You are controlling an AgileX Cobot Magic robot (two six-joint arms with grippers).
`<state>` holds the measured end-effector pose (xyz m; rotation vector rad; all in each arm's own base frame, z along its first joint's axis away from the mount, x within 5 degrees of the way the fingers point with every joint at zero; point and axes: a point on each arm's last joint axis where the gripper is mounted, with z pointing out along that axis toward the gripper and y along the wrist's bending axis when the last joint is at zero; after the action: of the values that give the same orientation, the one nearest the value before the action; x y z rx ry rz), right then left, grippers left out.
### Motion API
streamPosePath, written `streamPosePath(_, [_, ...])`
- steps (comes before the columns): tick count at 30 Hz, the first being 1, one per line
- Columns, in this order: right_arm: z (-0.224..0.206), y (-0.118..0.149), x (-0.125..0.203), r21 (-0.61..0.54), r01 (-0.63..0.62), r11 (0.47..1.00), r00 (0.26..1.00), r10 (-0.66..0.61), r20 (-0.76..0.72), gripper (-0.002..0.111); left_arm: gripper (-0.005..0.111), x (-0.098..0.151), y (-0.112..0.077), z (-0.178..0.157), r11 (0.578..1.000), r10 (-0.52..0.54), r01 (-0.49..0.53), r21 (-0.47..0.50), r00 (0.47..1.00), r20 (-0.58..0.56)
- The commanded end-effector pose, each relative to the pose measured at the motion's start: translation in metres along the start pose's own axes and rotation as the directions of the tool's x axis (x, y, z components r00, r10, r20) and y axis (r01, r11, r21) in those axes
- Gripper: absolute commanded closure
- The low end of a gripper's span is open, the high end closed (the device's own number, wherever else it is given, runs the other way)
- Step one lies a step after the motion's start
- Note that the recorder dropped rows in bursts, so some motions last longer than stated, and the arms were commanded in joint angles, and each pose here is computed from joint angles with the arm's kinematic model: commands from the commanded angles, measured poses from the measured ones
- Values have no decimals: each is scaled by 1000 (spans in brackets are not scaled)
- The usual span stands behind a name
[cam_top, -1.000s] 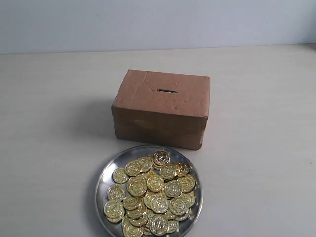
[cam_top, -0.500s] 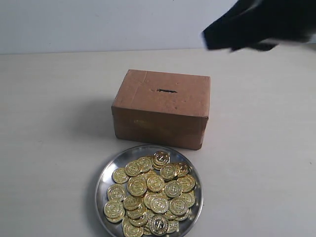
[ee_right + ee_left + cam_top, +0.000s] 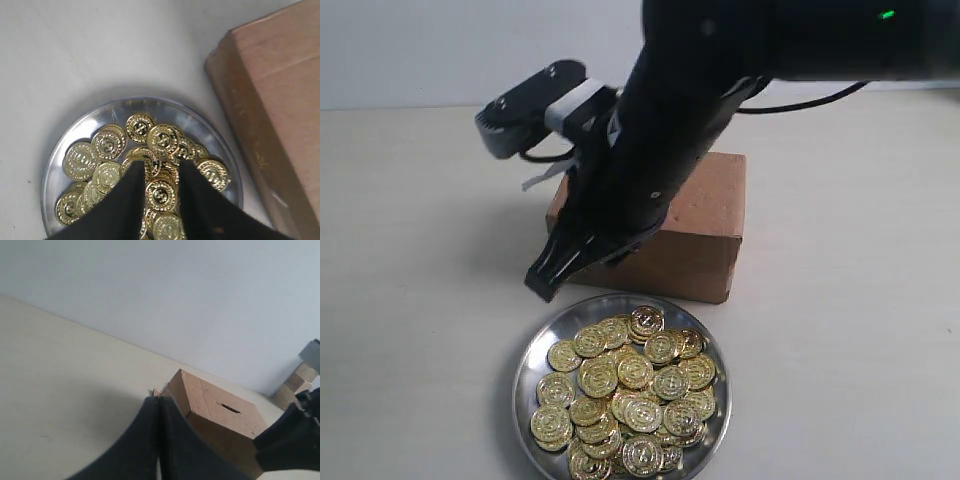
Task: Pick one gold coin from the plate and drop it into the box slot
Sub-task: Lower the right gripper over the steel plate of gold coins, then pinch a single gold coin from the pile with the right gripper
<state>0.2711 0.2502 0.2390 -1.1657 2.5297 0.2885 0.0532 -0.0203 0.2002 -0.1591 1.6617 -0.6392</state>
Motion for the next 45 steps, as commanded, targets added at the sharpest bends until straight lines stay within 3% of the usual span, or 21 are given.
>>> streamPosePath(1, [38,8,-10,16,-29,999,997,30,-64,47,107,0,0,0,1000,6,-6,8,1000,1])
streamPosePath(3, [52,9,-13,41,-43,998,994,47,-100,38,107,0,0,0,1000,6,-6,8,1000,1])
streamPosePath(8, [82,15,-15,73,-53,996,977,67,-202,45,107,0,0,0,1000,6,-6,7,1000,0])
streamPosePath(13, [95,14,-14,74,-76,994,949,95,-301,45,107,0,0,0,1000,6,-6,7,1000,0])
streamPosePath(26, [95,17,-8,62,-96,993,922,112,-369,47,107,0,0,0,1000,6,-6,7,1000,-1])
streamPosePath(34, [120,21,2,22,-133,991,885,129,-447,47,107,0,0,0,1000,6,-6,7,1000,-1])
streamPosePath(45, [121,21,1,23,-139,990,891,135,-434,50,107,0,0,0,1000,6,-6,7,1000,-1])
